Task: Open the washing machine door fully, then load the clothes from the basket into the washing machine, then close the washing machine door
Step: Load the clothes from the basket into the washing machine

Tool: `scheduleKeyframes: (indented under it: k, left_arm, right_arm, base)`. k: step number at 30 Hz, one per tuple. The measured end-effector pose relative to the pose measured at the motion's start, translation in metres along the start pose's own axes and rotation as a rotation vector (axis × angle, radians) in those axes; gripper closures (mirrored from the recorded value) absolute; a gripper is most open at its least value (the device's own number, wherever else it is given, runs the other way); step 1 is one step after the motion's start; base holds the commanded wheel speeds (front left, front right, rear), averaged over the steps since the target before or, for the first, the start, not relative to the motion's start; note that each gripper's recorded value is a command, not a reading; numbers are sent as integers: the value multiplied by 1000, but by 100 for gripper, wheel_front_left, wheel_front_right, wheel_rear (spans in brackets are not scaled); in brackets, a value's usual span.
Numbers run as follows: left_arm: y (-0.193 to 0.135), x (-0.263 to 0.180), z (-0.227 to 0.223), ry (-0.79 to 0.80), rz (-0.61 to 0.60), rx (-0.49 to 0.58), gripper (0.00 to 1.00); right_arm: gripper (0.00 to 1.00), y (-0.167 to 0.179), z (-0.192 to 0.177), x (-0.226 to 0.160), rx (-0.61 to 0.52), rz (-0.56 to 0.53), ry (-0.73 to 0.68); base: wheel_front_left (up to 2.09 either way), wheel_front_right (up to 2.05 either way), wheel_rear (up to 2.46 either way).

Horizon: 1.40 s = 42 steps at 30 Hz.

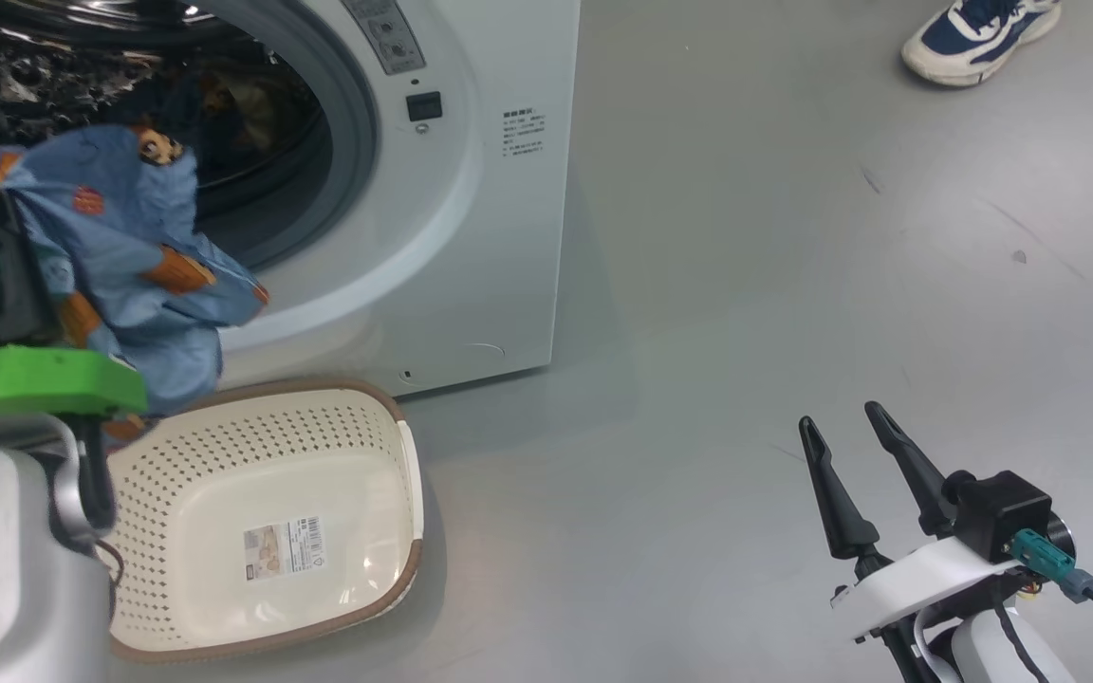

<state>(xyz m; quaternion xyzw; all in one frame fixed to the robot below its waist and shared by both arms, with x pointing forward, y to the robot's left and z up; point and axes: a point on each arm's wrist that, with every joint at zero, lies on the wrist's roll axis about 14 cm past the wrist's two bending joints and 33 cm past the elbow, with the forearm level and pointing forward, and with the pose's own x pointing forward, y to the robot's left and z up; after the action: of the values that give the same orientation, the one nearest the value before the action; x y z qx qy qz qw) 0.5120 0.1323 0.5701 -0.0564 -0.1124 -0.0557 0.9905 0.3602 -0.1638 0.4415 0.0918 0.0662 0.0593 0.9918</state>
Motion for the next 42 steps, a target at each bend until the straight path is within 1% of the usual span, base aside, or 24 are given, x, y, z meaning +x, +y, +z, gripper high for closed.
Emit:
scheduleKeyframes:
  k: [4, 10, 14, 19, 22, 25, 33, 35, 37, 42]
  left_arm:
    - [8, 27, -10, 27, 13, 41, 100]
    - [5, 56, -47, 110, 9, 37, 100]
    - [3, 69, -73, 155, -2, 53, 100]
    - [-3, 86, -100, 199, -11, 43, 100]
    - [-4, 96, -109, 210, -4, 37, 100]
    - [-4, 106, -118, 224, -8, 52, 100]
    - [7, 128, -142, 275, 12, 73, 100]
    - [6, 132, -150, 294, 14, 60, 100]
    - [3, 142, -151, 274, 28, 10, 100]
    - [7, 172, -118, 106, 68, -44, 100]
  right_arm:
    - [0, -5, -2, 7, -4, -11, 10]
    - [0, -15, -13, 13, -6, -35, 46]
    - [0, -20, -19, 20, -10, -43, 65]
    - [0, -27, -28, 24, -16, -55, 97]
    - [0, -29, -35, 26, -24, -50, 121]
    - [0, -27, -44, 26, -27, -39, 148]
    - [0, -33, -60, 26, -39, -38, 204]
    - [0, -35, -64, 26, -34, -44, 217]
    - [0, -38, -69, 26, -33, -49, 231]
    - [0, -41, -72, 34, -39, -46, 234]
  base:
    - [0, 0, 0]
    - [0, 0, 0]
    - [0, 0, 0]
    - [0, 0, 0]
    - [0, 0, 0]
    - [0, 0, 0]
    - [0, 0, 0]
    - [0, 0, 0]
    - [0, 0, 0]
    - [0, 0, 0]
